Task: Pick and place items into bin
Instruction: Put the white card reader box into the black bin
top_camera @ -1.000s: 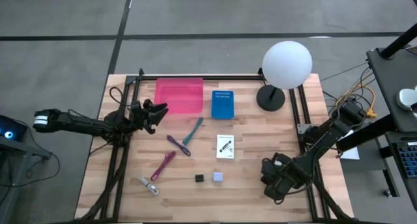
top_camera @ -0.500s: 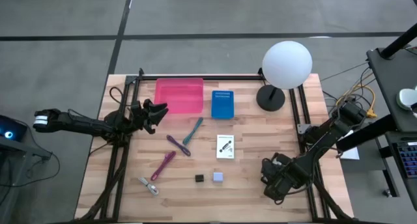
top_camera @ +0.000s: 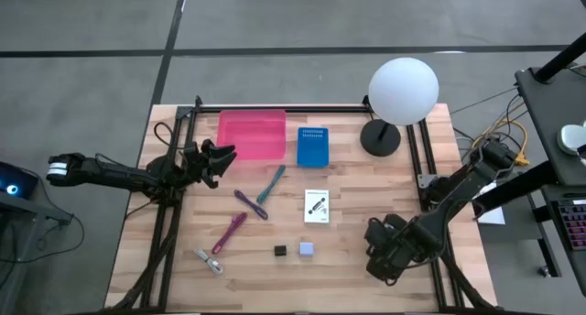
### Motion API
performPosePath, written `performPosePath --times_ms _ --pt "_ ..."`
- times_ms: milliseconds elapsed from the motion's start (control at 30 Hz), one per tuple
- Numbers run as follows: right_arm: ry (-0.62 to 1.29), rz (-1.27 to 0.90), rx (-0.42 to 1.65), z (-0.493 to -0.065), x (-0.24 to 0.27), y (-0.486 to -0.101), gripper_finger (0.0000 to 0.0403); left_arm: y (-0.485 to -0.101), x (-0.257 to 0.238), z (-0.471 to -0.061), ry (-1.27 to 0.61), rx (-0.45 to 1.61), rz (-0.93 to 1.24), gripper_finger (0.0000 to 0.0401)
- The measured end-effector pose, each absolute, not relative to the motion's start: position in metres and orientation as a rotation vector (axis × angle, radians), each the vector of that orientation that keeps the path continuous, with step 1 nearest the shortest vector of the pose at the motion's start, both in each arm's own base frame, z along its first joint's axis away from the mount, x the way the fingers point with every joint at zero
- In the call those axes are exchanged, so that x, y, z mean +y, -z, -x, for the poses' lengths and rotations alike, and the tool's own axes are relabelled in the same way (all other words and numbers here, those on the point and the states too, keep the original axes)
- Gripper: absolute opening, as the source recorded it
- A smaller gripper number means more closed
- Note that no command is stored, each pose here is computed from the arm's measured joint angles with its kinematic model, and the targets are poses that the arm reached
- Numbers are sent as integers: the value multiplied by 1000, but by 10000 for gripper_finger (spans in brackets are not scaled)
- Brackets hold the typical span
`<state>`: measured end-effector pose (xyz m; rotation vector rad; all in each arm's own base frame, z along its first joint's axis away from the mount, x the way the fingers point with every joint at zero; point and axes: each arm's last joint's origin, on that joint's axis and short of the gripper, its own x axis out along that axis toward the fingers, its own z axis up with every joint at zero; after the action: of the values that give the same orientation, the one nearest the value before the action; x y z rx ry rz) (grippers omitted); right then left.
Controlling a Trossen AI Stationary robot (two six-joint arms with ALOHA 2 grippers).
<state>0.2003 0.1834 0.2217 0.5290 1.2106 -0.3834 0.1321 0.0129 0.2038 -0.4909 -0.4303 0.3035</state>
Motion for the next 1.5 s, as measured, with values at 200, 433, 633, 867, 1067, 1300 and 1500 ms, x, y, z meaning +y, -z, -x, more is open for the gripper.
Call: performPosePath --times_ms 200,433,633,867,1067,1300,1500 --pt "503 -529 948 -223 171 -244 142 -204 13 -132 -303 -431 491 169" --pt "681 -760 827 -256 132 -262 136 -204 13 -132 -303 -432 492 169" --pt "787 -1040 856 -278 90 -264 170 -204 13 -132 -302 -433 492 169" --pt "900 -1119 837 -293 62 -250 212 -204 13 -132 -302 -433 492 169" --pt "933 -1112 881 -311 57 -226 214 -204 13 -132 -302 -433 492 169" --pt "956 -1110 1001 -329 61 -191 214 -204 13 -132 -302 -433 492 169" --pt "996 -1102 1030 -332 62 -177 207 -204 13 -132 -302 -430 491 169"
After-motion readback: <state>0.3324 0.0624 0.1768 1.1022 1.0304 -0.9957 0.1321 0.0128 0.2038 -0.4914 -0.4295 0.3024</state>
